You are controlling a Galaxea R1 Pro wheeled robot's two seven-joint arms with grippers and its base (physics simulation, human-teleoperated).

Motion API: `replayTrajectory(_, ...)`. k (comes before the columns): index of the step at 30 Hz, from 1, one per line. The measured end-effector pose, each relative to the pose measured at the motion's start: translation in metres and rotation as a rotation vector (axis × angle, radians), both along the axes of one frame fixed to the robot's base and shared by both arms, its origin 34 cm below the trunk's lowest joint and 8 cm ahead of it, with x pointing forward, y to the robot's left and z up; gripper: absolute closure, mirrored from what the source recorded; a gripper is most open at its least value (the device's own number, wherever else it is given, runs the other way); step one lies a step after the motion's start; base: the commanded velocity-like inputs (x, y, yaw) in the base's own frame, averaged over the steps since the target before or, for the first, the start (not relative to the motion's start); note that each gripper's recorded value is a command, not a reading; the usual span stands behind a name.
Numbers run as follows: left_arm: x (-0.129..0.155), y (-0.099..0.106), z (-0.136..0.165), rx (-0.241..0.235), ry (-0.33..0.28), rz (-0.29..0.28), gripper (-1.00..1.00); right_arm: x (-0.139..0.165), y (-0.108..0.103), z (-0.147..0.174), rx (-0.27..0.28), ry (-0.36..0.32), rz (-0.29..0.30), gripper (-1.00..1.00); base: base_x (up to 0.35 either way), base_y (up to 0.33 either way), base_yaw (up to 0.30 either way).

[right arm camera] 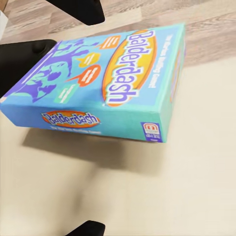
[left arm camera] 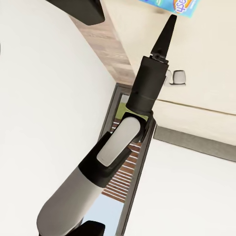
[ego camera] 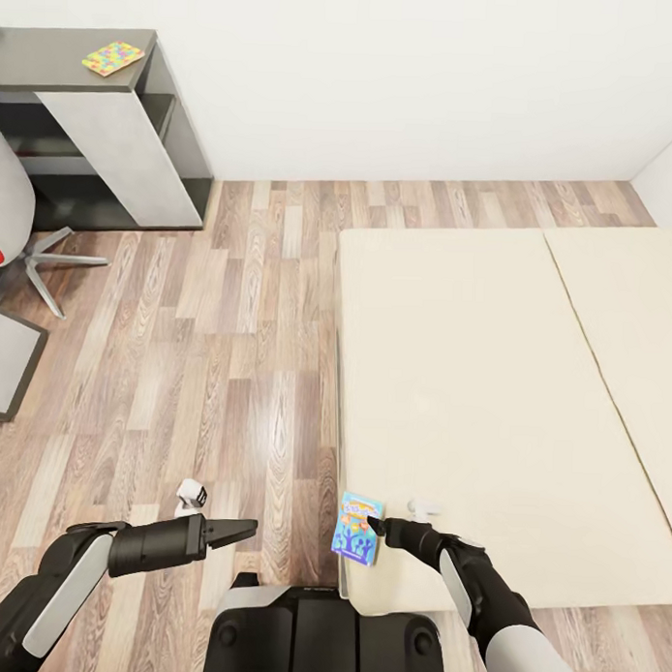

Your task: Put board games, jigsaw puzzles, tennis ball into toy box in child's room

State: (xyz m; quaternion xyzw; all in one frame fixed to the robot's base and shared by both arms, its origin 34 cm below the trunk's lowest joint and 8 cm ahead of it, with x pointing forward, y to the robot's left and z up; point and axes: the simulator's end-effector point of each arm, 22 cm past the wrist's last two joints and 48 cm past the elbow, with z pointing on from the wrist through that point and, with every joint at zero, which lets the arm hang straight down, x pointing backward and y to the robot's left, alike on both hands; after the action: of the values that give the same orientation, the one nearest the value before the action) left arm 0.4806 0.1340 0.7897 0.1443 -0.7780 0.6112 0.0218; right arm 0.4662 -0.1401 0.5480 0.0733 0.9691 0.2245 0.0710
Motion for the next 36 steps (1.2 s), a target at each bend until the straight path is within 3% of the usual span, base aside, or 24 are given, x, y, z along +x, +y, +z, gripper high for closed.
replayTrajectory(25, 0.001, 0.001, 0.000, 0.002, -0.002, 0.003, -1.00, 0.007, -0.001, 0.003, 0.002, -0.015, 0.000, -1.00, 0.000, 0.000, 0.000)
replayTrajectory(36, 0.004, 0.007, 0.004, 0.013, -0.015, 0.002, -1.00, 0.033, 0.007, 0.047, 0.105, -0.095, 0.005, -1.00, 0.000, 0.000, 0.000)
